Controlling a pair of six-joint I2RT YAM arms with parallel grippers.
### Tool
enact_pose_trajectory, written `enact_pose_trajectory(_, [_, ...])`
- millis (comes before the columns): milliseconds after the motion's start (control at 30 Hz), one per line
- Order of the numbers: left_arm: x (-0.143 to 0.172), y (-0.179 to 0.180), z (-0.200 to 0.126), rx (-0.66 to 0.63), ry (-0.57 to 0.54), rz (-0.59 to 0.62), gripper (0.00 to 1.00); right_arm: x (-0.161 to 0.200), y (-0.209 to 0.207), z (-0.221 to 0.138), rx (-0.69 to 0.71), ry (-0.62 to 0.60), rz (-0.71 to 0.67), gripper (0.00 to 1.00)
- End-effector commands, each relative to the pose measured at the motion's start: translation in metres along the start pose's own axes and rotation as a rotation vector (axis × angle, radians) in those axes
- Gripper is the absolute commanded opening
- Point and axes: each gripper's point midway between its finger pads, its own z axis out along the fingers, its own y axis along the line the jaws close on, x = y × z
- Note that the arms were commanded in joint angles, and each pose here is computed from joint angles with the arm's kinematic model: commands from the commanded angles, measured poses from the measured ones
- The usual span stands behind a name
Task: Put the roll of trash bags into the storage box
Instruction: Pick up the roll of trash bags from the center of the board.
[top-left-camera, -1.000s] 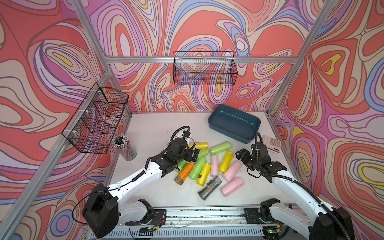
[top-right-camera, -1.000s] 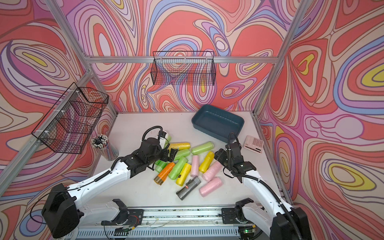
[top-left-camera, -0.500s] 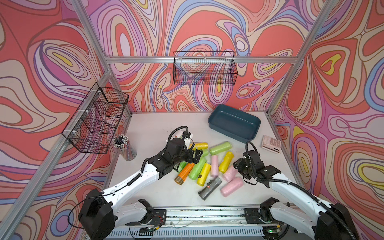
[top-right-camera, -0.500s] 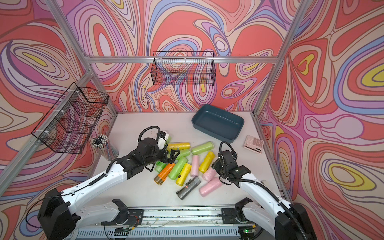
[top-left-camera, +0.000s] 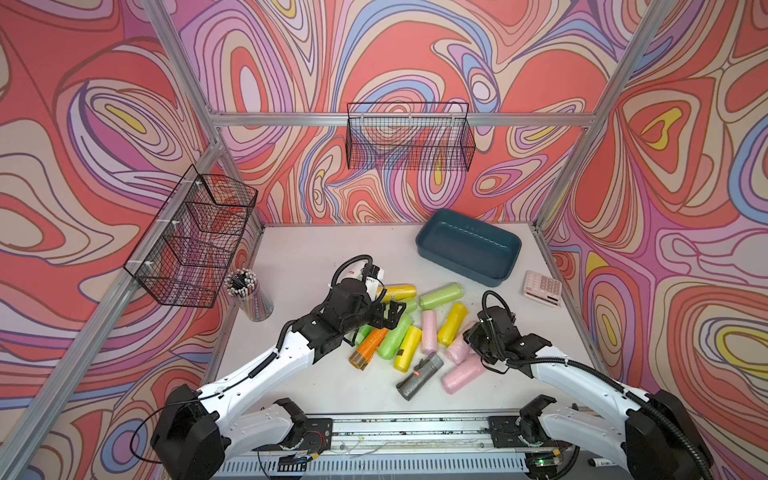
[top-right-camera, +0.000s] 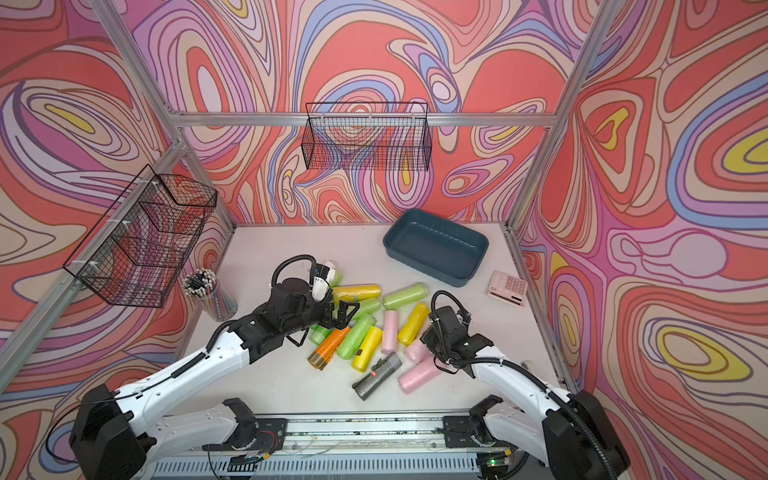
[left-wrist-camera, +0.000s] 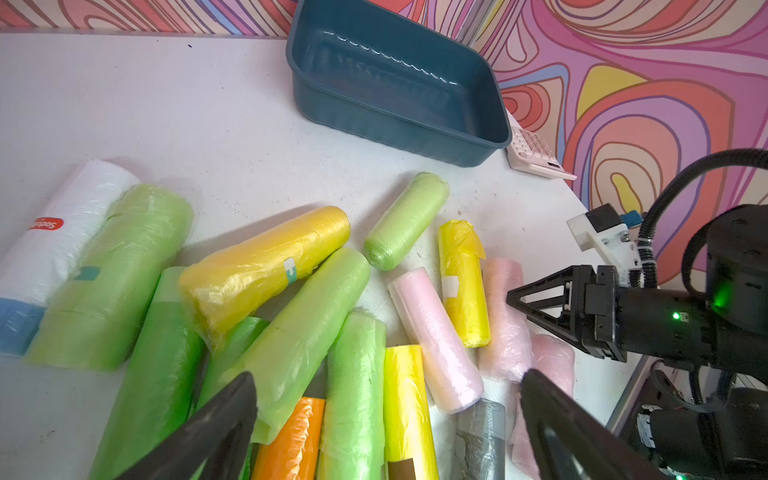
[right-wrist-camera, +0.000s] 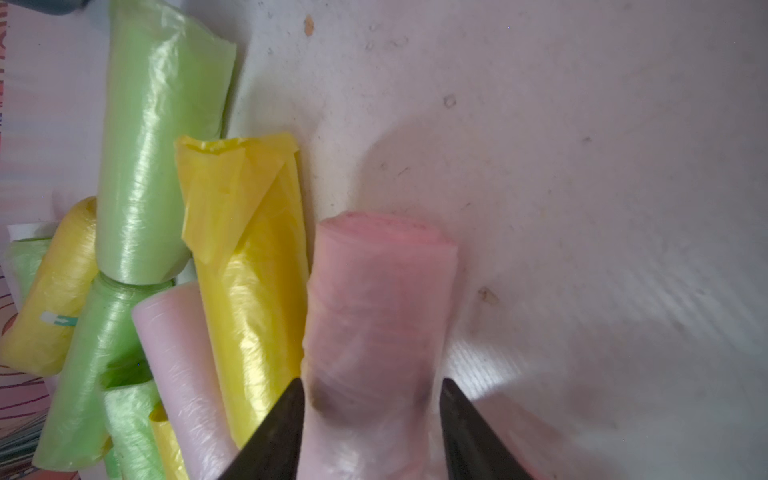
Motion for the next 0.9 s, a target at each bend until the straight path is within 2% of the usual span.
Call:
enact_pose_trajectory(0, [-0.001,-0.002,-0.003,0.006,-0.017,-0.004,1.0,0.0,-0.004,0.006,0.016,-0.018,0.034,0.53])
enact_pose_trajectory(233, [0.0,0.001,-0.002,-0.009,-0.016,0.003,1.0,-0.002,0.002,0.013,0.008,-0.023,0.036,0.53])
enact_pose_trajectory(567, [0.0,0.005,-0.002,-0.027,-0.021,0.008,1.0,-0.005,-0.005,0.026,0.095,-0.033,0.021,0.5])
enact_pose_trajectory(767, [0.001,0.008,0.0,-0.044,-0.02,0.014,1.0,-0.005,-0.005,0.035,0.106,-0.028,0.017,0.43])
enact_pose_trajectory(867, [0.001,0.008,0.0,-0.042,-0.019,0.014,1.0,-0.007,-0.003,0.037,0.114,-0.032,0.009,0.32])
